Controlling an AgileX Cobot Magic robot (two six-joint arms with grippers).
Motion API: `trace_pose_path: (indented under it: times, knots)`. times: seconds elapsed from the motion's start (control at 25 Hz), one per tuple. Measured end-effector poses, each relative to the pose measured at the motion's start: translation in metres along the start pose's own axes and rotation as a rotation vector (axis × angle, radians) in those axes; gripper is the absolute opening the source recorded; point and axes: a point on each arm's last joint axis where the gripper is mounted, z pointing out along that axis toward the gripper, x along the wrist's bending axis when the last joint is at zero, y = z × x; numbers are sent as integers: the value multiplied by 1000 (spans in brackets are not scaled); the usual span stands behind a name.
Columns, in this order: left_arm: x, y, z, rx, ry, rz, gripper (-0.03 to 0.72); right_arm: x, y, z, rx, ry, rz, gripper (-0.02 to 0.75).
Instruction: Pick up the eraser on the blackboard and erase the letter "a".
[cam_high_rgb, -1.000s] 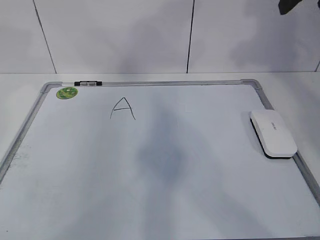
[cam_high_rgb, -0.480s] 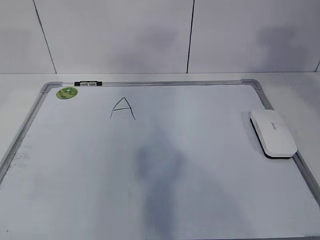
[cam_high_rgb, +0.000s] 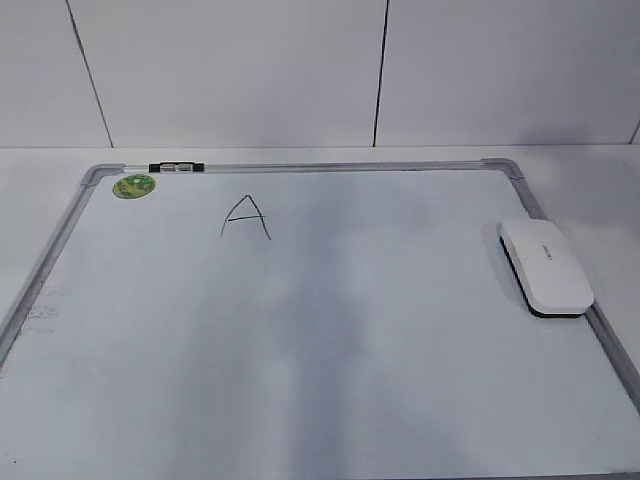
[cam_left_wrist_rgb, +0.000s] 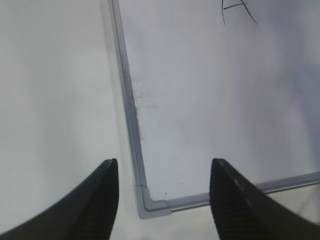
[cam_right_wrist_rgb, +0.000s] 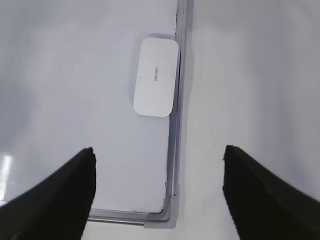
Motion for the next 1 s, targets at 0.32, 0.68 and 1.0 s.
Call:
trace_pose_path:
  times: [0.32, 0.68, 1.0]
  knots:
    - [-7, -49, -12, -48, 4, 32, 432, -1, -53, -12, -16, 0, 1, 594]
    - [-12, -103, -21, -148, 8, 45, 430, -2, -117, -20, -68, 1, 4, 594]
    - [-9, -146, 5, -116, 5, 29, 416, -3, -155, -10, -75, -18, -1, 594]
